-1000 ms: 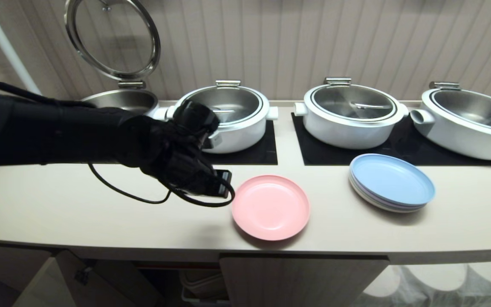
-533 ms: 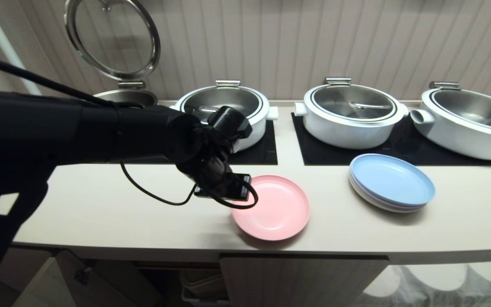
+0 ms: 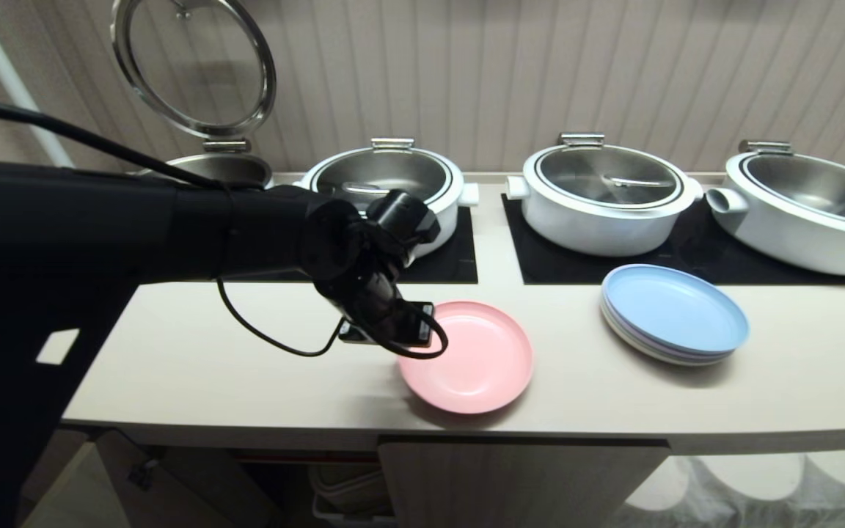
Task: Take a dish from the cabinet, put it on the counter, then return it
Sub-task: Pick up the plate from the table
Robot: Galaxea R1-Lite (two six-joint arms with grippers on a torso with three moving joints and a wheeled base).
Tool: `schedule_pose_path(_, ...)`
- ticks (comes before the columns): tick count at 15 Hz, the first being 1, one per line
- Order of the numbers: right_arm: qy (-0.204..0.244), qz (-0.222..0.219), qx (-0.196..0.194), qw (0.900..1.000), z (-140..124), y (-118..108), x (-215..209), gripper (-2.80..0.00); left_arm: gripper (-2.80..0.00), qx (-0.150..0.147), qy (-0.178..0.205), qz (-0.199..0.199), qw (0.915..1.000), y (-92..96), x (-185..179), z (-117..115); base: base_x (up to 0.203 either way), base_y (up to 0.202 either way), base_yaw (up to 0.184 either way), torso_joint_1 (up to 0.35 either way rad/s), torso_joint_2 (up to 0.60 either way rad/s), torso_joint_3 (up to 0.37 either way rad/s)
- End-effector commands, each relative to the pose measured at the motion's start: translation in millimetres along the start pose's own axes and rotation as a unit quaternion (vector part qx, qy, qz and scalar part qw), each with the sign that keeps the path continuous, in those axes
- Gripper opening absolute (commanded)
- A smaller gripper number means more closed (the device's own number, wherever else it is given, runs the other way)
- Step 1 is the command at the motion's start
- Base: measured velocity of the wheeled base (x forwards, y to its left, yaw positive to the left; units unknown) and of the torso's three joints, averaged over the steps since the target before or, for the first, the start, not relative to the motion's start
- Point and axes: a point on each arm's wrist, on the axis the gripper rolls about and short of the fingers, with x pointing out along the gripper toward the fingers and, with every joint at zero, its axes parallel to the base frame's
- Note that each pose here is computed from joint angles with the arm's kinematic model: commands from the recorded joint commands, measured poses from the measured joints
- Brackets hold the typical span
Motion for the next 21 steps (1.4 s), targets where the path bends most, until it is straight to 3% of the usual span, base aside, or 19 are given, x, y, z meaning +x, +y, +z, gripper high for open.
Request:
schedule_pose_path(1,0.0,0.0,0.0,1.0,0.0,0.0,0.0,-2.8,-2.8,-0.007,-0.002,0.0,1.0,-0.3,-0.1,0.5,0.0,0.0,0.0,0.0,0.0,0.0)
schedule_pose_path(2,0.0,0.0,0.0,1.0,0.0,0.0,0.0,-2.8,0.0,-0.013,-0.007,-0.002,0.9999,-0.4,-0.4,1.5,0.0,0.0,0.0,0.0,0.0,0.0)
schedule_pose_path(9,0.0,0.0,0.0,1.0,0.0,0.0,0.0,-2.8,0.0,-0.027,-0.004,0.008,0.9996,11.8,11.4,7.1,0.0,0.0,0.0,0.0,0.0,0.0)
schedule_pose_path(21,0.0,0.0,0.0,1.0,0.0,0.0,0.0,-2.8,0.0,-0.025,0.013,0.043,0.9987,11.1,51.4,6.8,0.0,0.0,0.0,0.0,0.0,0.0)
